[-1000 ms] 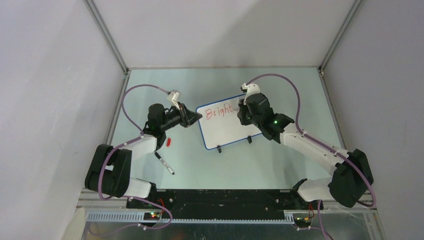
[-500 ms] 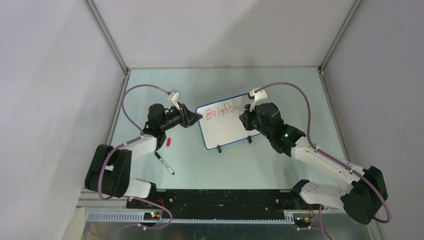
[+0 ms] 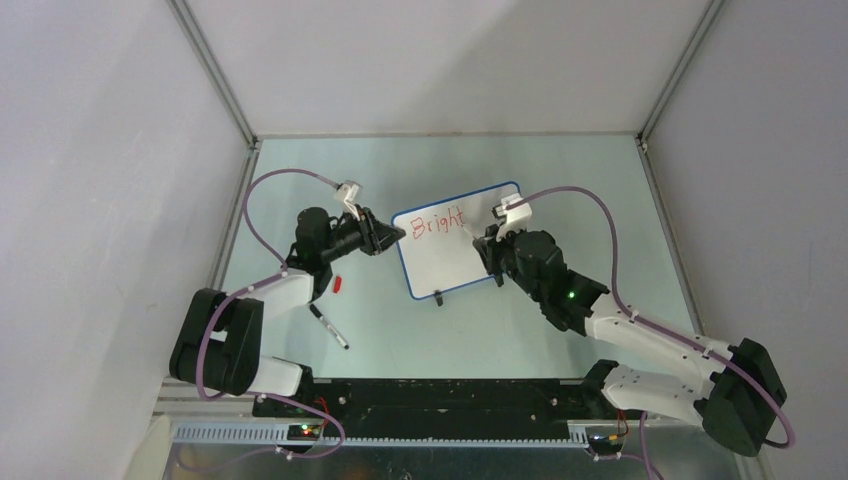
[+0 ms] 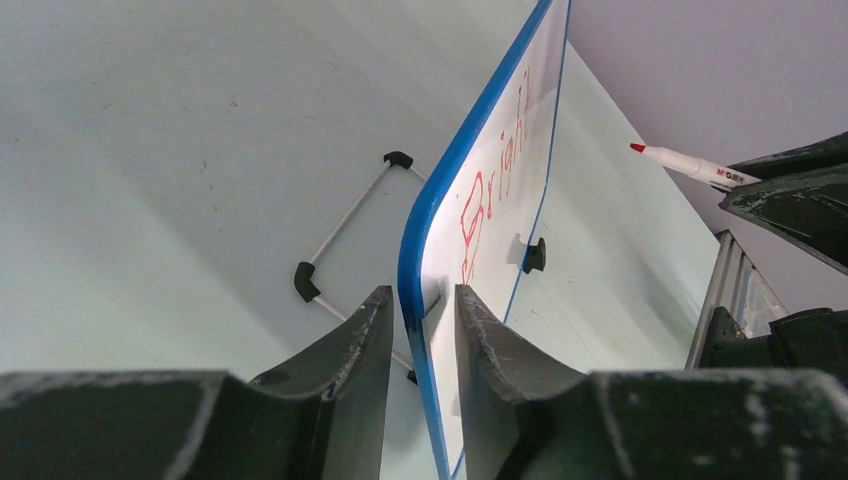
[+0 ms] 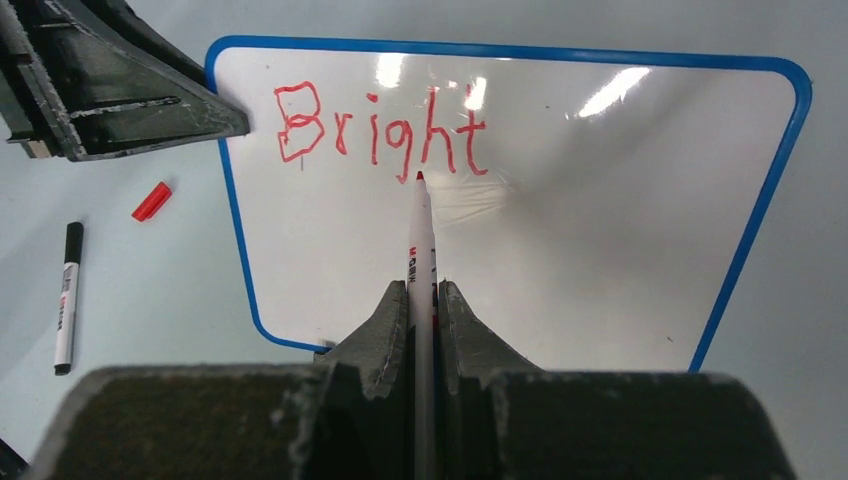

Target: Write a sentence on the whiteboard

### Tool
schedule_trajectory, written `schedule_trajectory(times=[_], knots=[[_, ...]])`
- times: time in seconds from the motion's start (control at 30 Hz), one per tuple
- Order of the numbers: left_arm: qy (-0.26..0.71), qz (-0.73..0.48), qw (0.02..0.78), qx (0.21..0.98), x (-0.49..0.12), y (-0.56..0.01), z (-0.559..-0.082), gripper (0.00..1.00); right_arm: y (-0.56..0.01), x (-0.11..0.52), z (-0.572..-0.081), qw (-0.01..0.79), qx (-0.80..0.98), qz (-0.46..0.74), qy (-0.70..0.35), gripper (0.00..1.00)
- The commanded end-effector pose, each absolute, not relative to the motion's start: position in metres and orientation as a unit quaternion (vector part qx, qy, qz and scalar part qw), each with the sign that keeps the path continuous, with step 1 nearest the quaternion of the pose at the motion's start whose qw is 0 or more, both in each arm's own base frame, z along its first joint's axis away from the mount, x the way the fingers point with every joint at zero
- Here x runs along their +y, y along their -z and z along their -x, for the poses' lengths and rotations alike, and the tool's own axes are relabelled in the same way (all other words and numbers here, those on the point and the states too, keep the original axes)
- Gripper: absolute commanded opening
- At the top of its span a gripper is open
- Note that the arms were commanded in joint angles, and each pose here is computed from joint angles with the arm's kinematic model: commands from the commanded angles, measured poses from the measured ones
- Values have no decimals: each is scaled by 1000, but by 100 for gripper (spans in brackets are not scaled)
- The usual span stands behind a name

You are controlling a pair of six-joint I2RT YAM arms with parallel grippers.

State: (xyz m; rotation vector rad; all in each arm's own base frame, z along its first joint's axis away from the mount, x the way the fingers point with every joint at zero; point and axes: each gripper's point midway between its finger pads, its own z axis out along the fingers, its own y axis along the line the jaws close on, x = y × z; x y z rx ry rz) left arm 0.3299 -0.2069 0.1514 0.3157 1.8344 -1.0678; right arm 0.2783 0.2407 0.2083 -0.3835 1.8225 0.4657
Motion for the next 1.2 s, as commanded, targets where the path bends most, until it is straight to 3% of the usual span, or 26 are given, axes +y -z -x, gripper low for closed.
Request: schedule_trajectory(times=[0.0, 0.1, 0.23, 0.27, 0.37, 0.47, 0.53, 0.6, 0.7, 0.77, 0.9, 1.17], knots=[[439, -154, 510, 724, -211, -176, -333, 38, -228, 248, -281, 613, 750, 157, -194, 0], [436, -157, 514, 722, -210, -176, -332, 53, -227, 250, -280, 615, 748, 160, -189, 0], [430, -164, 519, 720, -208, -176, -329, 92, -227, 252, -278, 616, 748, 160, -190, 0], [429, -166, 520, 720, -208, -175, -329, 98, -227, 252, -278, 616, 748, 159, -190, 0], [426, -165, 522, 720, -207, -175, -329, 99, -227, 253, -277, 615, 748, 159, -192, 0], [426, -163, 524, 719, -206, -175, -328, 99, -226, 252, -275, 619, 745, 157, -192, 0], [427, -160, 524, 720, -206, -175, -329, 94, -228, 251, -275, 623, 742, 155, -193, 0], [430, -160, 522, 719, -207, -176, -329, 85, -229, 251, -274, 623, 742, 154, -195, 0], [433, -157, 520, 720, -207, -176, -331, 59, -227, 250, -272, 620, 744, 154, -194, 0], [434, -158, 517, 721, -209, -176, -331, 51, -226, 250, -271, 618, 746, 155, -194, 0], [435, -156, 513, 723, -209, -175, -332, 44, -227, 250, -269, 616, 747, 155, -196, 0], [435, -155, 511, 725, -209, -175, -333, 40, -229, 252, -264, 610, 749, 146, -215, 0]])
